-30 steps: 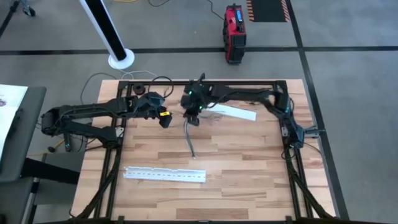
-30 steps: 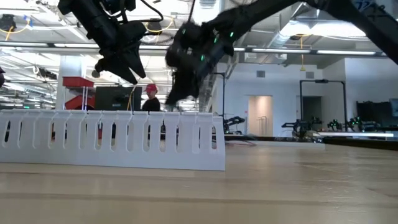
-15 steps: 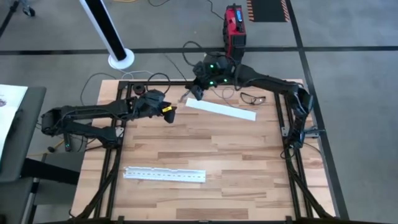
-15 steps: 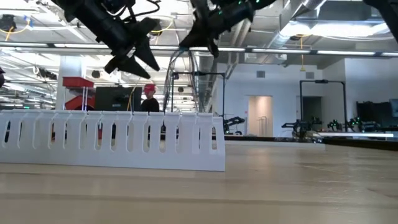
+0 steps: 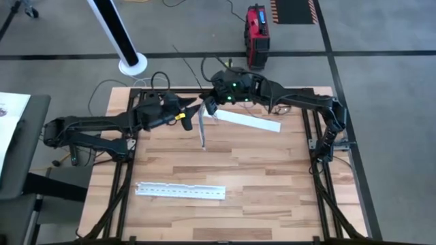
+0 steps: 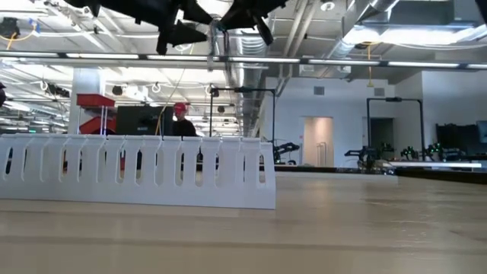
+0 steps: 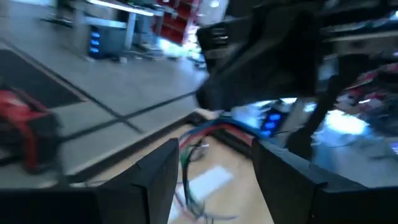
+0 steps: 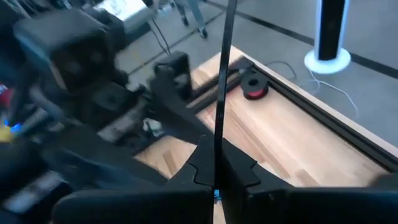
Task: Ziptie cables
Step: Wrap the colored cables with the black zip tie
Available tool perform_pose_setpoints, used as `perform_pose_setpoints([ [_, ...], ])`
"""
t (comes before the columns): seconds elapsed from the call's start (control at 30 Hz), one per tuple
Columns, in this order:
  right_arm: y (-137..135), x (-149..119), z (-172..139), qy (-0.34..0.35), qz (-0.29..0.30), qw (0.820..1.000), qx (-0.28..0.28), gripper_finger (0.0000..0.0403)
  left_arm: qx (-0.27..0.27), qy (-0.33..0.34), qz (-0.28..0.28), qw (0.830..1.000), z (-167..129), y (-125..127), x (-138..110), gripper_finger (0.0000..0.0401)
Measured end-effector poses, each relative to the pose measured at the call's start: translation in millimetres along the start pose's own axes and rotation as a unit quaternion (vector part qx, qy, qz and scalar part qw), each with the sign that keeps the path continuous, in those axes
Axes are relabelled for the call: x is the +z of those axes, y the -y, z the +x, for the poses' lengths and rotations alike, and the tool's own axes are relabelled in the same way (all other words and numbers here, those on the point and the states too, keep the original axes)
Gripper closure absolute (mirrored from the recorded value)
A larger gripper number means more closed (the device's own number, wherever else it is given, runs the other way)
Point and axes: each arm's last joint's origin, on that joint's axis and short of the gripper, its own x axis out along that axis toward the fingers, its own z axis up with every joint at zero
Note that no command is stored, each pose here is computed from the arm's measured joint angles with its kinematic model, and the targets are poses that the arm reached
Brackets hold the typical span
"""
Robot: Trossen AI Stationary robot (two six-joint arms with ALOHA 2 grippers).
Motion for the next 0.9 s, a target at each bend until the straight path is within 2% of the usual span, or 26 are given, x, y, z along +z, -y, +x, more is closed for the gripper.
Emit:
perform_pose_setpoints([
  [0.13, -6.2, -2.3, 5.1, 0.01, 0.029, 0.999, 0.01, 0.0403, 0.053, -0.025, 0.026, 0.998, 1.7, -4.8, -8.2, 0.0205],
  [0.3, -4.1, -4.3, 5.3, -0.001, 0.047, 0.999, 0.001, 0.0403, 0.098, -0.015, 0.08, 0.992, -6.0, -2.9, -3.2, 0.0205],
  [0.43, 6.9, -7.4, 5.2, -0.022, 0.063, 0.997, -0.039, 0.0403, 0.124, -0.003, 0.129, 0.984, -16.7, 0.6, 4.0, 0.0205],
  [0.5, 10.1, -5.7, 5.8, -0.018, 0.066, 0.997, -0.042, 0.0403, 0.118, 0.023, 0.13, 0.984, -21.7, 1.7, 12.0, 0.0205],
  [0.57, 11.8, -2.5, 5.7, -0.007, 0.069, 0.997, -0.039, 0.0403, 0.085, 0.041, 0.115, 0.989, -22.0, 4.8, 17.2, 0.0205],
  [0.67, 15.0, 2.7, 5.5, 0.011, 0.084, 0.996, -0.034, 0.0403, 0.05, 0.027, 0.106, 0.993, -16.0, 7.9, 12.2, 0.0204],
  [0.9, 14.9, 7.8, 5.2, 0.032, 0.097, 0.995, -0.022, 0.0403, 0.053, 0.008, 0.093, 0.994, 3.1, 10.4, -2.3, 0.0204],
])
